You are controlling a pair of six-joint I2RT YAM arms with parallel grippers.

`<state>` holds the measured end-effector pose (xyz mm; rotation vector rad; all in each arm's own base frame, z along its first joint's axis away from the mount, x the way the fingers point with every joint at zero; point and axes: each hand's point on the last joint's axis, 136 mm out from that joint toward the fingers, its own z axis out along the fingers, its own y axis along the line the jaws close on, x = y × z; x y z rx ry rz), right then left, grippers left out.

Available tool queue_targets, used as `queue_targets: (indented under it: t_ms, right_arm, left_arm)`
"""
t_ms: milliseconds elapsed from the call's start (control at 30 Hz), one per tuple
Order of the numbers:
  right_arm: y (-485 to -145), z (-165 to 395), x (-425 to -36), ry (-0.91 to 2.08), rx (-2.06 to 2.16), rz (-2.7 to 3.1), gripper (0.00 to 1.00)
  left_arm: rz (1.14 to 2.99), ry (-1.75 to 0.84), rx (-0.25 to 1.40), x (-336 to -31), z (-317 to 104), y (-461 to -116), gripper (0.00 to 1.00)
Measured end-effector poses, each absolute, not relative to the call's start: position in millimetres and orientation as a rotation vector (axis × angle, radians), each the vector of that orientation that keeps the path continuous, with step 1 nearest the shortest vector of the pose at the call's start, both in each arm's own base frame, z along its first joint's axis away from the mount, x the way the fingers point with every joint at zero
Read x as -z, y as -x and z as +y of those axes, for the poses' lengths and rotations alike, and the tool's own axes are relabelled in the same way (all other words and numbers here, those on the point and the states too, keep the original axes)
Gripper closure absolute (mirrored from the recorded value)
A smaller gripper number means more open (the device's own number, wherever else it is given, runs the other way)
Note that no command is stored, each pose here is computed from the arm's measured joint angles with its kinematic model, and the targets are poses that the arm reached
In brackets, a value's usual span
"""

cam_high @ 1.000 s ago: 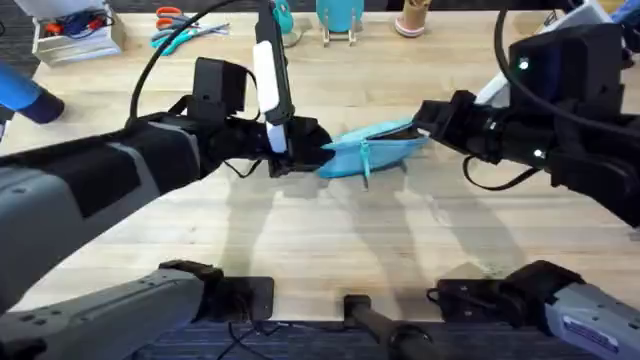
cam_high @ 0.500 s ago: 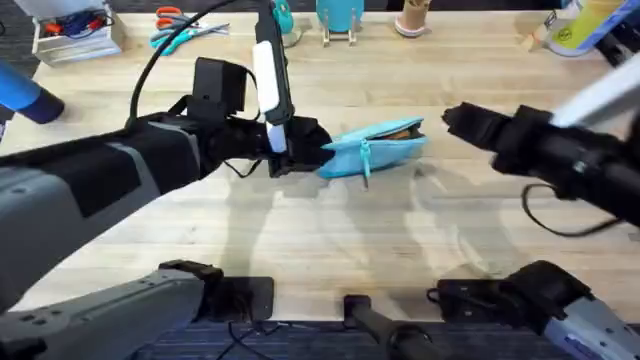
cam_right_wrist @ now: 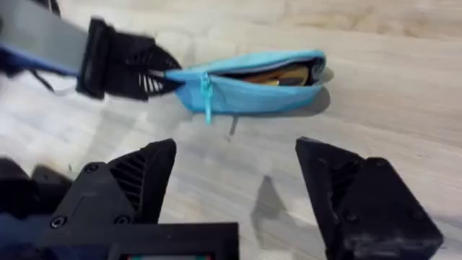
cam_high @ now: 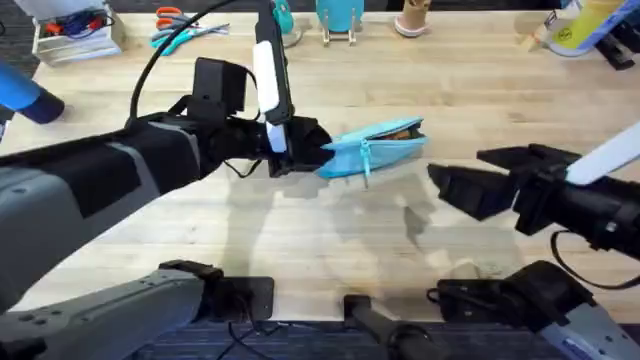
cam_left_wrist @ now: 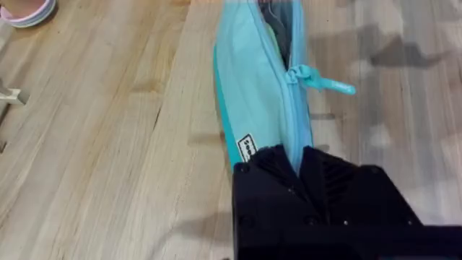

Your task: Unzip the bag, pick up the pens from the table one at a time and place them inside, then zip the bag closed.

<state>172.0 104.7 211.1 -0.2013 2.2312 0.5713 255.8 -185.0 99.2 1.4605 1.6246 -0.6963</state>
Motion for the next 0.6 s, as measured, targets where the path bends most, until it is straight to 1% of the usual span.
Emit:
queue_targets:
  t_ms: [233,600]
  right_arm:
    - [-167.1,108.1,-208.3,0.311,-0.555,2.229,0.005]
    - [-166.5,109.0,-208.4,0.385,-0.527,2.211,0.005]
  left_arm:
    - [1.624,-1.46,0.696,-99.3,-185.0,-255.9,0.956]
    - [1.625,-1.46,0.696,-99.2,-185.0,-255.8,0.957]
